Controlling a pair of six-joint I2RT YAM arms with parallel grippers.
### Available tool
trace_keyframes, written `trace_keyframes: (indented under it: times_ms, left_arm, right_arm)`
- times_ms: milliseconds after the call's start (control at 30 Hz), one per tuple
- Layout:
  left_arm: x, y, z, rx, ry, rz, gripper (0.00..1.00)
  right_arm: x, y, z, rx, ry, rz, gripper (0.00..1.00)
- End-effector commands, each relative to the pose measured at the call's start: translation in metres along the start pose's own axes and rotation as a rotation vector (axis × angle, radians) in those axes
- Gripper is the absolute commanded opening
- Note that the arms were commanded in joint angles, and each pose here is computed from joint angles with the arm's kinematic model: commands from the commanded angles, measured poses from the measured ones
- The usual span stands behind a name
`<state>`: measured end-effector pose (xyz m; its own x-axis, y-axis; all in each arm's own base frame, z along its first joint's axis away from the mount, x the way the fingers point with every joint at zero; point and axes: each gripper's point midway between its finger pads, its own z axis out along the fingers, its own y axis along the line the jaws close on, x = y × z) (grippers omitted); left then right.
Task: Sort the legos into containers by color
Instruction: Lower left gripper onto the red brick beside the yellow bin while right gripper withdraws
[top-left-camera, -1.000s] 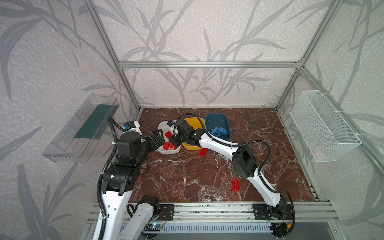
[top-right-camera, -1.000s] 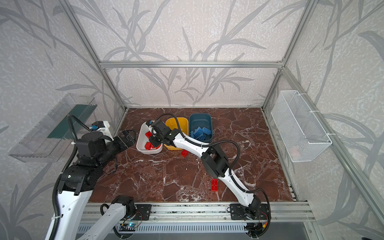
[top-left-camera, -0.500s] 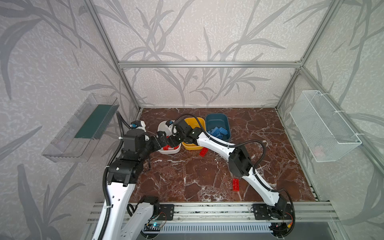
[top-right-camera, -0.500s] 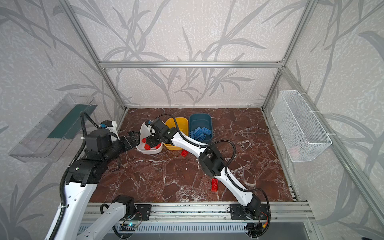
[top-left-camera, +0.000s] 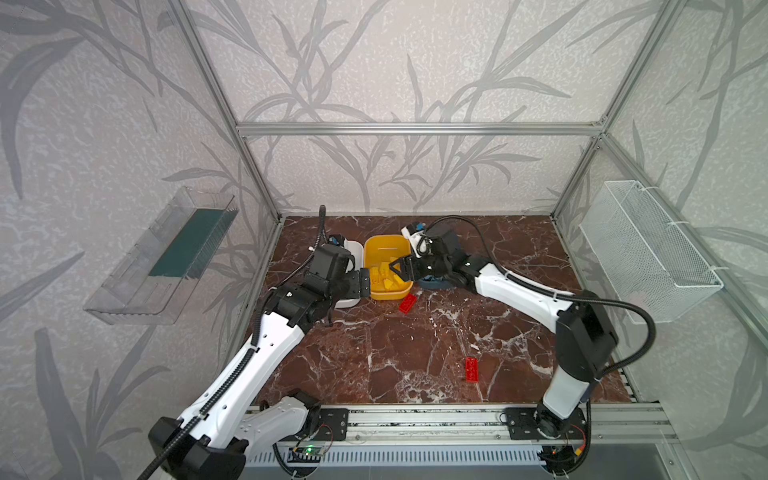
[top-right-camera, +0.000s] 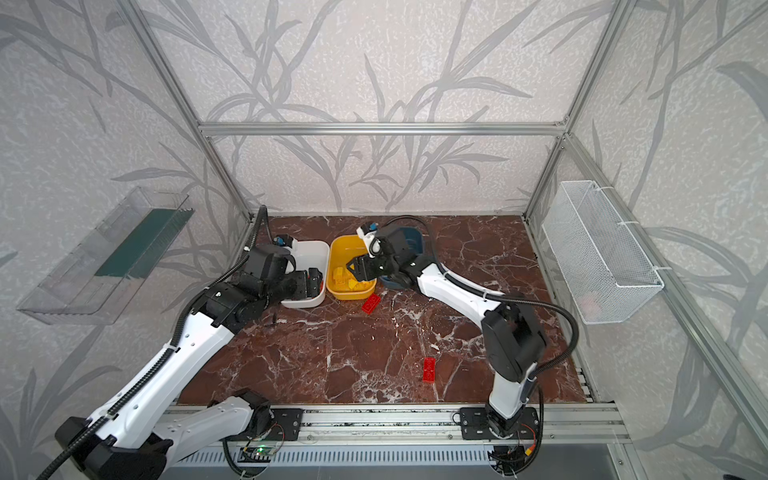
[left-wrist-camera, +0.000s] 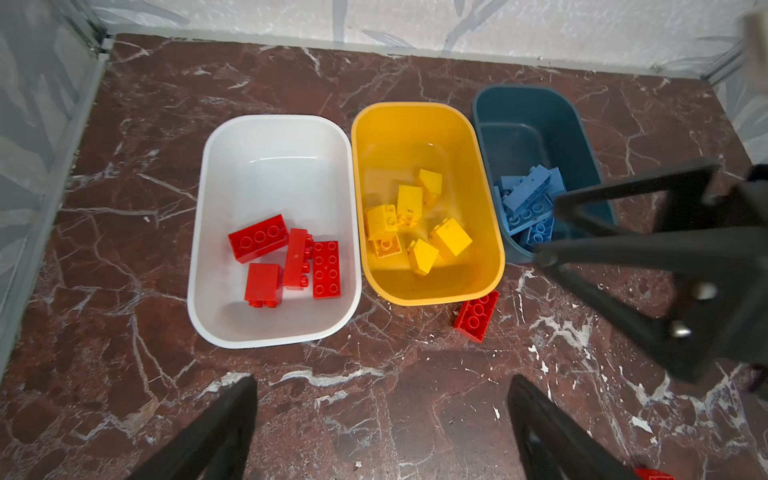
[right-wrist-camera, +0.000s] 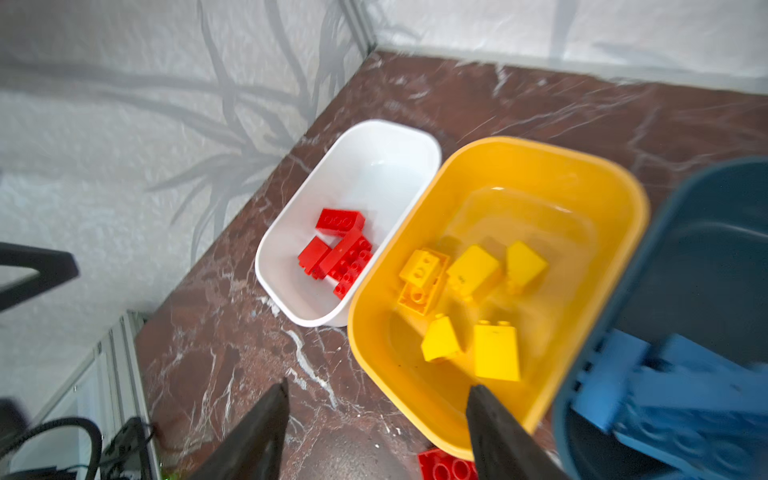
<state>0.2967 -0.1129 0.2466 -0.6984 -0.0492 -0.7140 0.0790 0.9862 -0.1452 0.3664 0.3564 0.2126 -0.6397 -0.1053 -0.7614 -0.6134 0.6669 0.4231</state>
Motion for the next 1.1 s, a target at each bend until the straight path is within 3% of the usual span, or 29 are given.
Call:
trace_keyframes:
  times_ms: [0, 167, 433, 600, 833, 1067]
  left_arm:
    - [0.008, -0.027, 0.018, 0.098, 0.049, 0.052, 0.92]
    - [0.043, -0.048, 0.055, 0.142, 0.209, 0.128, 0.89]
    - [0.078, -0.06, 0.092, 0.081, 0.301, 0.269, 0.8]
    - [0.107, -0.079, 0.118, 0.089, 0.339, 0.371, 0.79]
    - [0.141, -0.099, 0.161, 0.106, 0.391, 0.415, 0.8]
    - [0.142, -0.1, 0.188, 0.064, 0.351, 0.435, 0.79]
  right_arm:
    - [0.012, -0.018, -0.031, 0.015, -0.047, 0.094, 0.69]
    - [0.043, -0.056, -0.085, 0.084, -0.11, 0.193, 0.68]
    - [0.096, -0.103, -0.138, 0.216, -0.196, 0.317, 0.67]
    - [0.115, -0.108, -0.151, 0.226, -0.219, 0.338, 0.67]
    - [0.119, -0.105, -0.15, 0.177, -0.229, 0.367, 0.66]
    - [0.12, -0.104, -0.154, 0.17, -0.244, 0.37, 0.67]
